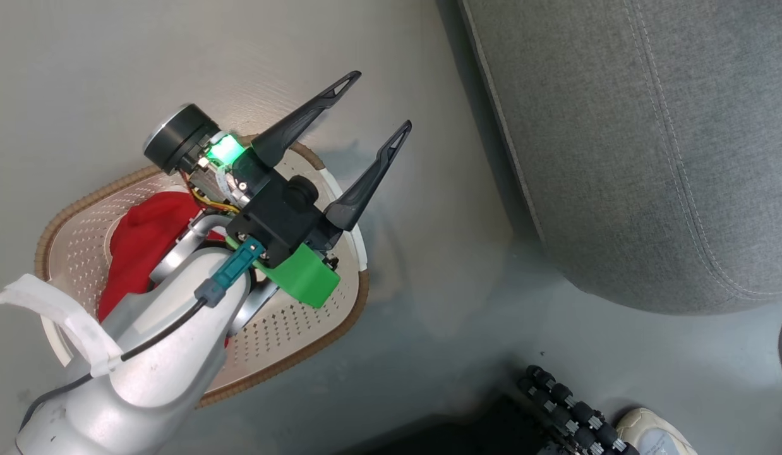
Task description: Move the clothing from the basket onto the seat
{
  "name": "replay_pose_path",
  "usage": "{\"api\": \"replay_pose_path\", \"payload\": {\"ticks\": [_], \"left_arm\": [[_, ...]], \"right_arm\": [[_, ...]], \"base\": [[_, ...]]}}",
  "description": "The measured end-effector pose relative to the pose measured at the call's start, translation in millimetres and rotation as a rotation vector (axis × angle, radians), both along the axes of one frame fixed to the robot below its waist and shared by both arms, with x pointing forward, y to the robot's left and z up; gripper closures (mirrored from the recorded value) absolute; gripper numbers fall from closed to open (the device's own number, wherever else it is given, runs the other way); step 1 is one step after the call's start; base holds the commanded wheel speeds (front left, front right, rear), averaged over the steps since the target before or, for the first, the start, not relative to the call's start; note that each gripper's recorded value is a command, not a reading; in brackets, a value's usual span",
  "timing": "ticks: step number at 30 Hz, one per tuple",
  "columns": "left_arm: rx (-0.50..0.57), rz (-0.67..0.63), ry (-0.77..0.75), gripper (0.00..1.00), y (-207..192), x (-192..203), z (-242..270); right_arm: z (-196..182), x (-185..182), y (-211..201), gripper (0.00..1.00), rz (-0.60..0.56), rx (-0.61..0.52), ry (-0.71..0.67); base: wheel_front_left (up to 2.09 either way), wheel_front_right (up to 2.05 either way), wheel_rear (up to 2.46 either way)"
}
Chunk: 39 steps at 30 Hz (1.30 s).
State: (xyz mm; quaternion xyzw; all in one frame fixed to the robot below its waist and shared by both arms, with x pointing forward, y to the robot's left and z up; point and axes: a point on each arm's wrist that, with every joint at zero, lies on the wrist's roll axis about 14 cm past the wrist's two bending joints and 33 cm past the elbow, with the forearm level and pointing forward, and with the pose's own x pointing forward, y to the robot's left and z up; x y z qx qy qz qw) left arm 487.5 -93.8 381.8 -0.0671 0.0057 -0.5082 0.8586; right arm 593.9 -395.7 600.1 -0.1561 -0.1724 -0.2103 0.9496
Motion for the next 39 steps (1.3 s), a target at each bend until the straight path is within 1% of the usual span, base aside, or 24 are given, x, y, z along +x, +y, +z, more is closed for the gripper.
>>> {"api": "replay_pose_path", "payload": {"ticks": [4, 8, 12, 17, 18, 19, 24, 34, 39], "left_arm": [[0.005, -0.002, 0.012, 0.00, 1.3, -1.2, -6.5], [0.010, 0.001, 0.018, 0.00, 3.3, -2.2, -8.1], [0.015, 0.005, 0.016, 0.00, 4.6, -2.2, -6.9], [0.015, 0.008, 0.010, 0.00, 4.5, -1.9, -3.1], [0.014, 0.008, 0.009, 0.00, 4.1, -2.0, -1.7], [0.014, 0.005, 0.006, 0.00, 3.3, -2.6, -0.3], [0.003, 0.002, -0.012, 0.00, -0.6, -3.9, 11.4], [-0.016, 0.001, -0.053, 0.00, -8.9, -14.4, 47.5], [-0.035, 0.005, -0.084, 0.00, -13.9, -22.0, 73.0]], "right_arm": [[-50.1, -3.1, -4.9, 1.00, -0.035, 0.068, 0.105], [-91.4, -13.2, -8.4, 1.00, -0.065, 0.138, 0.186], [-124.2, -25.5, -10.1, 1.00, -0.089, 0.201, 0.258], [-148.6, -39.2, -12.2, 1.00, -0.114, 0.259, 0.314], [-150.7, -41.0, -11.8, 0.61, -0.116, 0.268, 0.320], [-150.1, -42.1, -11.5, 0.00, -0.116, 0.271, 0.320], [-145.6, -53.1, -9.9, 0.00, -0.114, 0.277, 0.319], [-141.6, -104.1, -0.7, 0.00, -0.104, 0.292, 0.346], [-128.5, -124.8, 10.6, 0.00, -0.071, 0.279, 0.332]], "base": [[0.00, 0.00, 0.00], [0.00, 0.00, 0.00], [0.00, 0.00, 0.00], [0.00, 0.00, 0.00], [0.00, 0.00, 0.00], [0.00, 0.00, 0.00], [0.00, 0.00, 0.00], [0.00, 0.00, 0.00], [0.00, 0.00, 0.00]]}}
